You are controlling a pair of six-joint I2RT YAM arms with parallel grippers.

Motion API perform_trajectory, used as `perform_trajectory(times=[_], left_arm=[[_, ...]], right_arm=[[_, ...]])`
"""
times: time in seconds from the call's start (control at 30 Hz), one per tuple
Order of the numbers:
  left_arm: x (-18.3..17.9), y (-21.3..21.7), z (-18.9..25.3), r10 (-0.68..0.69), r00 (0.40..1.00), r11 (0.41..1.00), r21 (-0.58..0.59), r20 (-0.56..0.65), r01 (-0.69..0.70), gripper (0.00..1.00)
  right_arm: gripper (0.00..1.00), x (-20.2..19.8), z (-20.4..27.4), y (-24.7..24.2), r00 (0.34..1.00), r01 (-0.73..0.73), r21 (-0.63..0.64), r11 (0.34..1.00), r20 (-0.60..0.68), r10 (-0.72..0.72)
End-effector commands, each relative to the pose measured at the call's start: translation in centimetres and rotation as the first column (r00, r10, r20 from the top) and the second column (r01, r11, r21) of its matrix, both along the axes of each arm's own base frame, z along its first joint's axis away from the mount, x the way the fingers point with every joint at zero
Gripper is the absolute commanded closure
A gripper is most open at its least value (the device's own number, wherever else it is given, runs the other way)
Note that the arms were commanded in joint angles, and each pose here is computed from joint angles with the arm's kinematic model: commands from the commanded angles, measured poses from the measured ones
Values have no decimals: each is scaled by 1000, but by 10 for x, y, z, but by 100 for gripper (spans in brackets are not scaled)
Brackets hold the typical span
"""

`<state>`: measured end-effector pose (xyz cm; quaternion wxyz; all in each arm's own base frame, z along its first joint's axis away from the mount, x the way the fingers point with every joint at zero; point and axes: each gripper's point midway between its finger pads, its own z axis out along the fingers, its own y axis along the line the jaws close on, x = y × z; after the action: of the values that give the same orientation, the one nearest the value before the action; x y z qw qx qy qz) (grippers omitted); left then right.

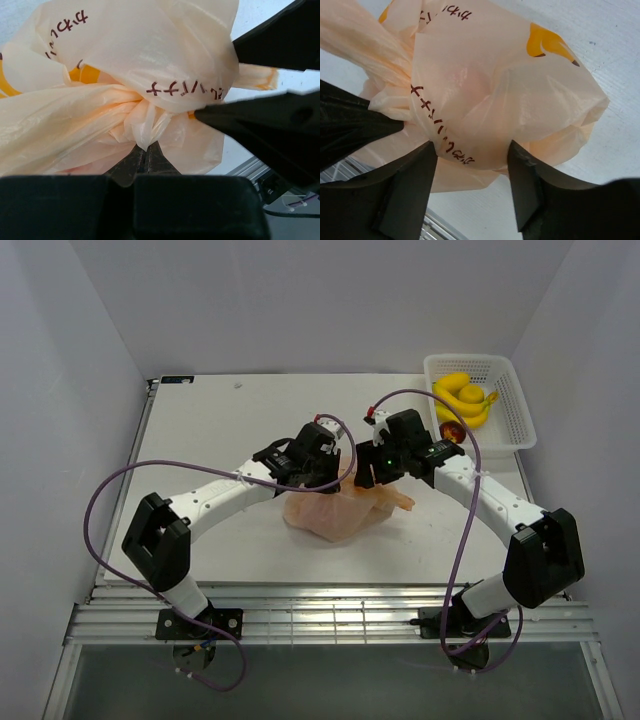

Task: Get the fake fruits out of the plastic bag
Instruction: Untie the plastic bag at the center of the board.

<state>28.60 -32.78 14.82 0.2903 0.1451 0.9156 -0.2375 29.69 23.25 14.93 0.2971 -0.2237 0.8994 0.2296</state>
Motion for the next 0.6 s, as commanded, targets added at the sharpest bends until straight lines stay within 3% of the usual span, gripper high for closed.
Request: perform_trajectory(times=[0.0, 0.17, 0.2, 0.37, 0.47, 0.57], left_arm=[[-6, -5, 31, -29, 998, 996, -79, 50, 33, 100], [-10, -5, 31, -48, 997, 995, -86, 53, 52, 100], [-11, -5, 32, -50, 997, 995, -88, 53, 55, 100], [-14, -3, 32, -61, 996, 994, -89, 57, 66, 100], [-16, 8, 27, -36, 998, 998, -52, 55, 39, 100], [-15, 31, 18, 35, 998, 999, 24, 58, -37, 100]], right_arm=[[40, 16, 18, 5, 996, 42, 40, 998, 71, -45], [72, 20, 19, 2, 993, 79, 38, 996, 85, -82], [91, 20, 20, 2, 993, 78, 40, 996, 84, -81], [92, 23, 15, -6, 989, 124, 11, 992, 85, -125], [92, 37, 15, -38, 956, 269, -83, 959, 140, -256], [92, 52, 18, -87, 889, 444, -164, 881, 198, -412]])
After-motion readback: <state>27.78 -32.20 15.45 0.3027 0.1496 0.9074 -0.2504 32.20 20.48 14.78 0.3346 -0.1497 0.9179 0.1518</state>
